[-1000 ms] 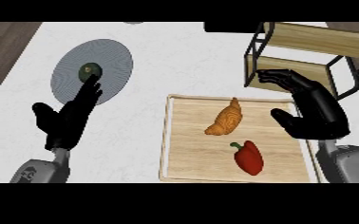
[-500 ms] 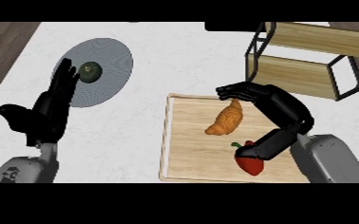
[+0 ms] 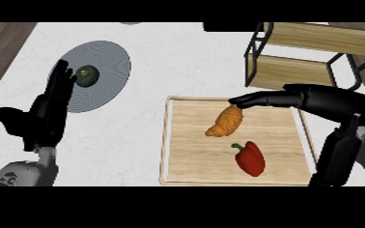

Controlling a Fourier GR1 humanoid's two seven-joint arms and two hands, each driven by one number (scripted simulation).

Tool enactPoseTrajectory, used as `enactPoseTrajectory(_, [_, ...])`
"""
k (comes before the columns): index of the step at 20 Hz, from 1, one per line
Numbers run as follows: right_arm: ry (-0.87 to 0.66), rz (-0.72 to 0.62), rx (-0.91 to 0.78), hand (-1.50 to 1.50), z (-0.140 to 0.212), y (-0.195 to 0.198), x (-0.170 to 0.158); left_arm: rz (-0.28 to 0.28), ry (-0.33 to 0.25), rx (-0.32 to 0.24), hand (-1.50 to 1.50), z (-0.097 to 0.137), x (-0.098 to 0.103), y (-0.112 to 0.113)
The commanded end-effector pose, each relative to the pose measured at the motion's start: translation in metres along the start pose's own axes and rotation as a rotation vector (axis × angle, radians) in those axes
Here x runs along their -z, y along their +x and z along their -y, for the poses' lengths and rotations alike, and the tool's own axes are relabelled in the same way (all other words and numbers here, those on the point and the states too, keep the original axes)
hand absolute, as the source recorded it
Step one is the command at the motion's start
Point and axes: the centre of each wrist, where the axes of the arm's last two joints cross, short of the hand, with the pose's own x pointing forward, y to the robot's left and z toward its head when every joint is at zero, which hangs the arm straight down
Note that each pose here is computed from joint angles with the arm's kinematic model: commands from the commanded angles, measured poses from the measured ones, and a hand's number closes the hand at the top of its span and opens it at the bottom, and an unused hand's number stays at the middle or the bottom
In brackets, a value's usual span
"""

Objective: Pick the bell pepper from the tray and place it in the tiered shelf

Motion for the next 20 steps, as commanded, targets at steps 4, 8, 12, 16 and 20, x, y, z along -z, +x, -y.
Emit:
enactPoseTrajectory(4, [0.121,-0.159,-0.515,-1.50,-0.021,0.081,0.017,-0.007,0.018,-0.012,0.00,0.003,-0.005,0.003])
enactPoseTrajectory(8, [0.151,-0.287,-0.680,-1.50,-0.057,0.091,0.019,-0.007,0.010,0.000,0.00,-0.009,-0.017,-0.001])
enactPoseTrajectory(12, [0.134,-0.357,-0.700,-1.50,-0.077,0.091,0.029,0.002,0.019,-0.003,0.00,0.009,-0.015,-0.007])
enactPoseTrajectory(16, [0.117,-0.395,-0.782,-1.50,-0.113,0.072,0.043,0.006,0.006,-0.013,0.00,0.012,-0.002,0.011])
enactPoseTrajectory(20, [0.115,-0.499,-0.927,-1.50,-0.115,0.058,0.048,0.003,-0.001,-0.007,0.00,-0.006,-0.014,0.008])
